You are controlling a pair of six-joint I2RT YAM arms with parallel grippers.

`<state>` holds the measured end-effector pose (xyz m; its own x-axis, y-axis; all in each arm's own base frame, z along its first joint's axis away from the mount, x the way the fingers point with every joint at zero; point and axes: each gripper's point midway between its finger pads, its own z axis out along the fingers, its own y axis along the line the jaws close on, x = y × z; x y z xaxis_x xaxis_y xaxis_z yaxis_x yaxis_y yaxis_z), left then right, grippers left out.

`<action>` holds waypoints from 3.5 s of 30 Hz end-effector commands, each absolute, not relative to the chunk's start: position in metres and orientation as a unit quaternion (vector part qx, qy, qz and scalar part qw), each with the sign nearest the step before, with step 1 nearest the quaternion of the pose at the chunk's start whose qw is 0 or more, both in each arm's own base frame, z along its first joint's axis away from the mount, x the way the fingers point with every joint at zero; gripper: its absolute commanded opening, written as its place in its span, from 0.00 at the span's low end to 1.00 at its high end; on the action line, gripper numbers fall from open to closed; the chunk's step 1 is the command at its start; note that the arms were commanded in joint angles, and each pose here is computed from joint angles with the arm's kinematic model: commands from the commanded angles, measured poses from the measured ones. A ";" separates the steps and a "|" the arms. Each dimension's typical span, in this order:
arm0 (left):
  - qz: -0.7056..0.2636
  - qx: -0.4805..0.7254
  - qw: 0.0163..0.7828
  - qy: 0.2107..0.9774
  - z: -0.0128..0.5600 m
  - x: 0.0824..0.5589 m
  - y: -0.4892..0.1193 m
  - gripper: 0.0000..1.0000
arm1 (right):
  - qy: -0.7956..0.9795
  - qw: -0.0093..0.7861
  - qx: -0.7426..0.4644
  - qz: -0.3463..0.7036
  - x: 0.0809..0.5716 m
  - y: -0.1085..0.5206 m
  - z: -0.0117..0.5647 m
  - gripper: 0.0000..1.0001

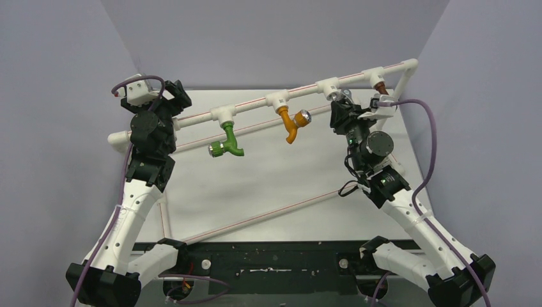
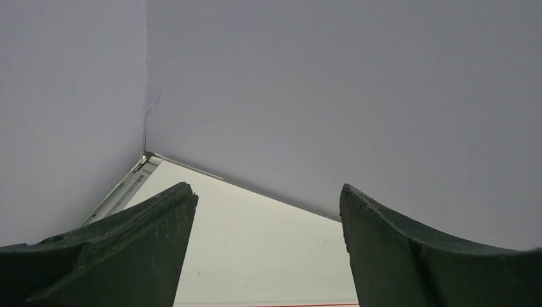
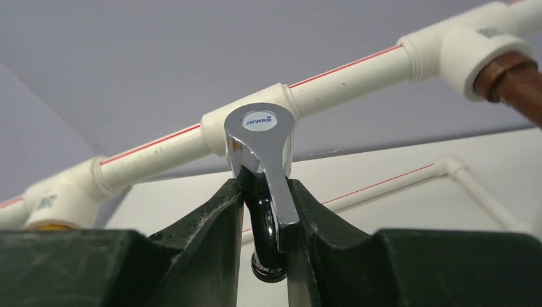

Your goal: Install the water faucets

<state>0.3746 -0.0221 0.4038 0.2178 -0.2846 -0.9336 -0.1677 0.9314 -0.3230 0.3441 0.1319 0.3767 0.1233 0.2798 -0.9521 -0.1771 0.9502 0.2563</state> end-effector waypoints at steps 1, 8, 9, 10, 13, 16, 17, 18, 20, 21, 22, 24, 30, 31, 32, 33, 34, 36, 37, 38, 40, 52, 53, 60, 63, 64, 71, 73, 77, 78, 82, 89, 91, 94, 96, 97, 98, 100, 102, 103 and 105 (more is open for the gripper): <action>0.025 -0.133 0.609 0.781 0.269 0.361 -0.031 0.80 | 0.555 0.743 0.226 0.298 0.343 0.118 0.425 0.00; 0.025 -0.133 0.608 0.782 0.269 0.360 -0.031 0.80 | 0.517 0.666 0.340 0.417 0.338 0.121 0.421 0.00; 0.025 -0.133 0.609 0.782 0.269 0.360 -0.031 0.80 | 0.513 0.653 0.353 0.432 0.337 0.122 0.421 0.00; 0.024 -0.133 0.609 0.782 0.269 0.360 -0.031 0.80 | 0.508 0.640 0.367 0.445 0.337 0.123 0.420 0.00; 0.024 -0.133 0.608 0.782 0.268 0.361 -0.031 0.80 | 0.495 0.602 0.400 0.483 0.335 0.126 0.416 0.00; 0.025 -0.133 0.608 0.782 0.268 0.361 -0.031 0.80 | 0.484 0.567 0.431 0.509 0.335 0.128 0.408 0.00; 0.025 -0.133 0.607 0.783 0.268 0.361 -0.031 0.80 | 0.483 0.553 0.440 0.517 0.335 0.131 0.404 0.00; 0.025 -0.133 0.607 0.783 0.268 0.361 -0.031 0.80 | 0.483 0.540 0.450 0.523 0.336 0.132 0.399 0.00; 0.025 -0.134 0.609 0.782 0.269 0.361 -0.030 0.80 | 0.479 0.512 0.467 0.539 0.337 0.136 0.390 0.00; 0.024 -0.134 0.609 0.782 0.269 0.361 -0.030 0.80 | 0.475 0.501 0.475 0.545 0.338 0.138 0.387 0.00; 0.025 -0.134 0.608 0.782 0.268 0.361 -0.030 0.80 | 0.471 0.493 0.482 0.550 0.339 0.138 0.386 0.00; 0.027 -0.135 0.607 0.782 0.267 0.361 -0.029 0.80 | 0.467 0.482 0.492 0.555 0.340 0.139 0.386 0.00; 0.029 -0.136 0.608 0.782 0.267 0.361 -0.028 0.80 | 0.477 0.466 0.493 0.560 0.342 0.146 0.389 0.01; 0.029 -0.136 0.608 0.782 0.267 0.361 -0.028 0.80 | 0.477 0.467 0.493 0.558 0.341 0.146 0.388 0.08; 0.030 -0.136 0.607 0.782 0.267 0.361 -0.028 0.80 | 0.478 0.470 0.492 0.556 0.341 0.145 0.387 0.14; 0.029 -0.136 0.607 0.782 0.267 0.361 -0.028 0.80 | 0.477 0.472 0.491 0.555 0.340 0.144 0.387 0.22; 0.030 -0.137 0.608 0.782 0.267 0.361 -0.027 0.80 | 0.478 0.474 0.489 0.555 0.339 0.143 0.386 0.27; 0.028 -0.136 0.607 0.782 0.267 0.361 -0.028 0.80 | 0.482 0.478 0.484 0.552 0.337 0.143 0.384 0.39; 0.029 -0.136 0.607 0.783 0.267 0.361 -0.027 0.80 | 0.485 0.482 0.480 0.550 0.336 0.142 0.384 0.44; 0.029 -0.136 0.606 0.783 0.266 0.361 -0.027 0.80 | 0.489 0.484 0.477 0.547 0.334 0.142 0.383 0.48; 0.029 -0.137 0.607 0.783 0.267 0.361 -0.027 0.80 | 0.497 0.491 0.468 0.542 0.330 0.141 0.382 0.56; 0.028 -0.135 0.606 0.783 0.266 0.361 -0.028 0.80 | 0.579 0.548 0.406 0.447 0.288 0.114 0.373 0.74; 0.028 -0.136 0.606 0.783 0.266 0.362 -0.027 0.80 | 0.585 0.563 0.390 0.433 0.283 0.110 0.379 0.74; 0.026 -0.135 0.606 0.784 0.266 0.362 -0.028 0.80 | 0.624 0.687 0.201 0.315 0.258 0.094 0.414 0.74; 0.025 -0.135 0.606 0.783 0.267 0.362 -0.029 0.80 | 0.629 0.731 0.086 0.251 0.252 0.096 0.428 0.75; 0.025 -0.135 0.606 0.784 0.266 0.362 -0.029 0.80 | 0.633 0.738 0.060 0.227 0.252 0.094 0.431 0.76; 0.024 -0.135 0.607 0.783 0.267 0.362 -0.029 0.80 | 0.627 0.761 -0.158 0.051 0.259 0.095 0.436 0.80; 0.024 -0.136 0.608 0.782 0.268 0.362 -0.028 0.80 | 0.613 0.762 -0.208 0.009 0.261 0.094 0.435 0.82; 0.024 -0.136 0.609 0.781 0.268 0.361 -0.029 0.80 | 0.566 0.757 -0.325 -0.039 0.257 0.109 0.430 0.83; 0.023 -0.135 0.609 0.781 0.268 0.361 -0.029 0.80 | 0.556 0.754 -0.345 -0.050 0.256 0.111 0.430 0.84; 0.021 -0.135 0.609 0.782 0.268 0.361 -0.030 0.80 | 0.533 0.726 -0.423 -0.100 0.263 0.122 0.415 0.84; 0.020 -0.134 0.608 0.782 0.267 0.362 -0.031 0.80 | 0.490 0.696 -0.485 -0.202 0.289 0.128 0.400 0.84; 0.019 -0.133 0.607 0.783 0.267 0.362 -0.032 0.80 | 0.488 0.685 -0.491 -0.229 0.298 0.127 0.396 0.83; 0.019 -0.133 0.608 0.782 0.268 0.362 -0.032 0.80 | 0.485 0.679 -0.485 -0.262 0.311 0.126 0.393 0.81; 0.020 -0.133 0.607 0.783 0.266 0.362 -0.032 0.80 | 0.478 0.685 -0.476 -0.277 0.316 0.125 0.397 0.79; 0.019 -0.133 0.607 0.783 0.267 0.362 -0.032 0.80 | 0.475 0.688 -0.471 -0.281 0.319 0.126 0.399 0.78; 0.019 -0.132 0.607 0.783 0.267 0.362 -0.033 0.80 | 0.475 0.690 -0.465 -0.286 0.321 0.125 0.399 0.77; 0.019 -0.132 0.607 0.783 0.267 0.362 -0.033 0.80 | 0.478 0.686 -0.459 -0.301 0.328 0.122 0.399 0.73; 0.018 -0.131 0.608 0.783 0.267 0.362 -0.034 0.80 | 0.482 0.684 -0.452 -0.307 0.333 0.121 0.399 0.69; 0.017 -0.129 0.608 0.783 0.267 0.362 -0.035 0.80 | 0.482 0.687 -0.448 -0.307 0.334 0.121 0.400 0.68; 0.018 -0.129 0.608 0.783 0.267 0.362 -0.036 0.80 | 0.483 0.694 -0.442 -0.300 0.337 0.123 0.401 0.63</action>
<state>0.3737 -0.0232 0.4038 0.2154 -0.2846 -0.9341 -0.1604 0.9333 -0.3213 0.3323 0.1315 0.3655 0.3485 -0.8539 -0.3864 -0.1417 0.3595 -0.9223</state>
